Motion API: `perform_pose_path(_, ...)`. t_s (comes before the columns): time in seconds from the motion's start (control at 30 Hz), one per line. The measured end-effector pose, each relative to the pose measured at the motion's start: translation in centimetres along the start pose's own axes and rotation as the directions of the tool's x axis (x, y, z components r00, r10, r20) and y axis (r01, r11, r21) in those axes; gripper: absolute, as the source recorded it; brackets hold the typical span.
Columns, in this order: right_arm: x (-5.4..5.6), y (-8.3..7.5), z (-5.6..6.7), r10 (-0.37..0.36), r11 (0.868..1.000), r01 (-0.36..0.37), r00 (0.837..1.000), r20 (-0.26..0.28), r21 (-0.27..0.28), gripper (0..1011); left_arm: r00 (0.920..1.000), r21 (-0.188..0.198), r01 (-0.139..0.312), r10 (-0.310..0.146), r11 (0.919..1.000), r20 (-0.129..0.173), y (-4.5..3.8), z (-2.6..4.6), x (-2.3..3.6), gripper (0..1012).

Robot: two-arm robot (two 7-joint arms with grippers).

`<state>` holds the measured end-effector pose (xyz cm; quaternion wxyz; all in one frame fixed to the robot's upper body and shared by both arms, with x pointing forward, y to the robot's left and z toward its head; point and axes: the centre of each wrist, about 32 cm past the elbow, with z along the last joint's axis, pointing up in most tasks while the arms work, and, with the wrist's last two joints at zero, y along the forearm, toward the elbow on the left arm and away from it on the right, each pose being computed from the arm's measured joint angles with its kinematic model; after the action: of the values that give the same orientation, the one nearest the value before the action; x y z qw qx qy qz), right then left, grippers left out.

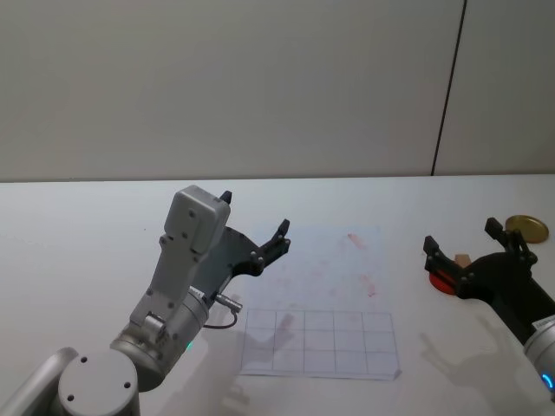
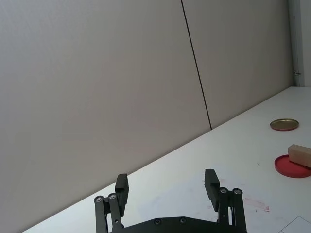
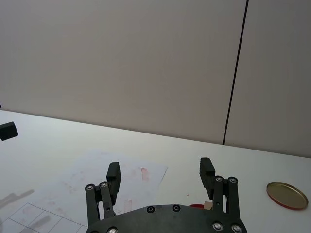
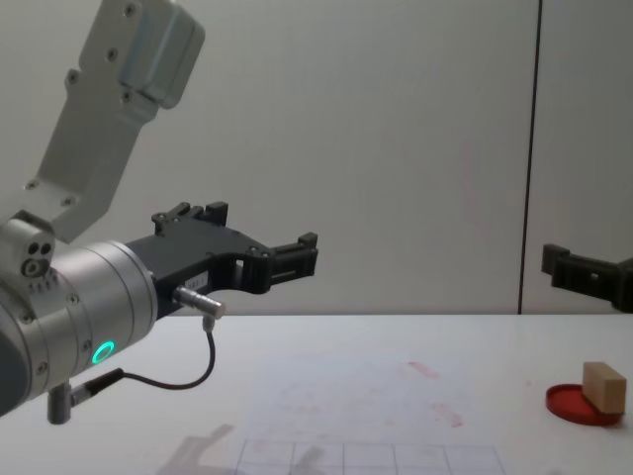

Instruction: Use the one hand to pick up the stamp and affix it onto the A4 paper.

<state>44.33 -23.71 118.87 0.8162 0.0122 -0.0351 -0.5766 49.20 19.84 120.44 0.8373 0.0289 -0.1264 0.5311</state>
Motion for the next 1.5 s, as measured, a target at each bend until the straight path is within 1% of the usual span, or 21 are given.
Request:
perform_pose_path(0.3, 0.0, 0.1, 0.1, -0.007, 1.000, 0.007, 1.000, 0.001, -0.007, 1001, 1.0000, 0.000, 0.000, 0.000, 1.0000, 0.000, 0.00, 0.00, 0.00, 993)
perform_pose_path(0.5, 0.0, 0.7, 0.2, -0.040, 0.998, 0.040, 0.999, -0.002, -0.044, 1001, 1.0000, 0.000, 0.000, 0.000, 1.0000, 0.000, 0.00, 0.00, 0.00, 993)
perform_pose_path(0.6, 0.2, 1.2, 0.2, -0.062, 0.996, 0.061, 0.998, -0.006, -0.069, 1001, 1.0000, 0.000, 0.000, 0.000, 1.0000, 0.000, 0.00, 0.00, 0.00, 993)
perform_pose_path(0.63, 0.3, 1.5, 0.2, -0.075, 0.994, 0.074, 0.997, -0.008, -0.086, 1001, 1.0000, 0.000, 0.000, 0.000, 1.0000, 0.000, 0.00, 0.00, 0.00, 993)
perform_pose_path(0.73, 0.4, 2.1, 0.1, -0.093, 0.990, 0.091, 0.996, -0.013, -0.106, 1001, 1.0000, 0.000, 0.000, 0.000, 1.0000, 0.000, 0.00, 0.00, 0.00, 993)
perform_pose_path(0.77, 0.5, 2.4, 0.1, -0.105, 0.987, 0.102, 0.994, -0.016, -0.122, 1001, 1.0000, 0.000, 0.000, 0.000, 1.0000, 0.000, 0.00, 0.00, 0.00, 993)
perform_pose_path(1.0, 0.9, 4.2, 0.0, -0.153, 0.973, 0.144, 0.988, -0.035, -0.181, 1001, 1.0000, 0.000, 0.000, 0.000, 1.0000, 0.000, 0.00, 0.00, 0.00, 993)
perform_pose_path(1.03, 0.9, 4.6, 0.0, -0.165, 0.968, 0.154, 0.986, -0.039, -0.197, 1001, 1.0000, 0.000, 0.000, 0.000, 1.0000, 0.000, 0.00, 0.00, 0.00, 993)
perform_pose_path(1.1, 1.0, 5.0, -0.1, -0.176, 0.963, 0.163, 0.983, -0.045, -0.214, 1001, 1.0000, 0.000, 0.000, 0.000, 1.0000, 0.000, 0.00, 0.00, 0.00, 993)
perform_pose_path(1.13, 1.0, 5.0, -0.1, -0.176, 0.963, 0.163, 0.983, -0.045, -0.214, 1001, 1.0000, 0.000, 0.000, 0.000, 1.0000, 0.000, 0.00, 0.00, 0.00, 993)
perform_pose_path(1.23, 1.0, 5.8, -0.1, -0.200, 0.951, 0.180, 0.978, -0.055, -0.252, 1001, 1.0000, 0.000, 0.000, 0.000, 1.0000, 0.000, 0.00, 0.00, 0.00, 993)
perform_pose_path(1.3, 1.0, 6.1, -0.2, -0.208, 0.946, 0.186, 0.976, -0.059, -0.265, 1001, 1.0000, 0.000, 0.000, 0.000, 1.0000, 0.000, 0.00, 0.00, 0.00, 993)
perform_pose_path(1.33, 0.9, 6.3, -0.2, -0.216, 0.941, 0.191, 0.974, -0.062, -0.278, 1001, 1.0000, 0.000, 0.000, 0.000, 1.0000, 0.000, 0.00, 0.00, 0.00, 993)
perform_pose_path(1.37, 0.9, 6.3, -0.2, -0.216, 0.941, 0.191, 0.974, -0.062, -0.278, 1001, 1.0000, 0.000, 0.000, 0.000, 1.0000, 0.000, 0.00, 0.00, 0.00, 993)
perform_pose_path(1.4, 0.9, 6.5, -0.3, -0.225, 0.936, 0.196, 0.972, -0.065, -0.293, 1001, 1.0000, 0.000, 0.000, 0.000, 1.0000, 0.000, 0.00, 0.00, 0.00, 993)
perform_pose_path(1.47, 0.8, 6.8, -0.3, -0.232, 0.931, 0.201, 0.970, -0.069, -0.304, 1001, 1.0000, 0.000, 0.000, 0.000, 1.0000, 0.000, 0.00, 0.00, 0.00, 993)
perform_pose_path(1.5, 0.7, 6.9, -0.4, -0.240, 0.926, 0.206, 0.968, -0.071, -0.317, 1001, 1.0000, 0.000, 0.000, 0.000, 1.0000, 0.000, 0.00, 0.00, 0.00, 993)
